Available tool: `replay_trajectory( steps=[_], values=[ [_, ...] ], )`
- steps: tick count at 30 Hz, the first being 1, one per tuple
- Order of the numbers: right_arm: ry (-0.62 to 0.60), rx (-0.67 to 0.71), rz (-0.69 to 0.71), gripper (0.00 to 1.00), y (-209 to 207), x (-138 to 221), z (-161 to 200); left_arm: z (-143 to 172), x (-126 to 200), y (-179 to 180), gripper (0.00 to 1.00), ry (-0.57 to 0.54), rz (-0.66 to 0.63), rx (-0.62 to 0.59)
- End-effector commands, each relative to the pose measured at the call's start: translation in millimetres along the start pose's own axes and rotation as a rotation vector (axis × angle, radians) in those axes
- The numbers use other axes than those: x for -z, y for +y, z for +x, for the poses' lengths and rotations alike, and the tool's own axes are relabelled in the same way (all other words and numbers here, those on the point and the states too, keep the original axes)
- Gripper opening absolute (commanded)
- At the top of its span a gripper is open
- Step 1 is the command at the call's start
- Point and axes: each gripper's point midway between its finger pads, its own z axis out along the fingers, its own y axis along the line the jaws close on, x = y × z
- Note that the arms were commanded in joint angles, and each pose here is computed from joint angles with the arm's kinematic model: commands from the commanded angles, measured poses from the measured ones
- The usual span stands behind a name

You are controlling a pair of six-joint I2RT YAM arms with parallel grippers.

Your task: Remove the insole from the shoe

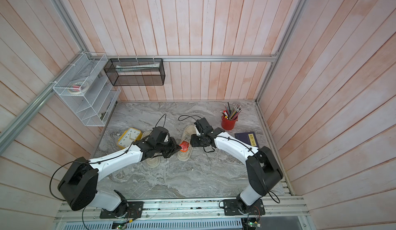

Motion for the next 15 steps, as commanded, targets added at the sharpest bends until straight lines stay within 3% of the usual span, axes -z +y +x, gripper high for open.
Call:
replay_trajectory(
  steps=[1, 9, 15],
  values=[
    [0.005, 0.114, -0.014, 0.46, 9, -11, -9, -3, 9, -13, 0.02, -0.023, 0.046, -0.023],
    [0.043, 0.107, -0.030, 0.40, 11, -33, -8, -3, 12, -13, 0.00, -0.024, 0.051, -0.022],
    [-0.011, 0.064, 0.030, 0.10, 0, -39, -24, -1, 22, -19, 0.00, -0.028, 0.066, -0.023]
  ],
)
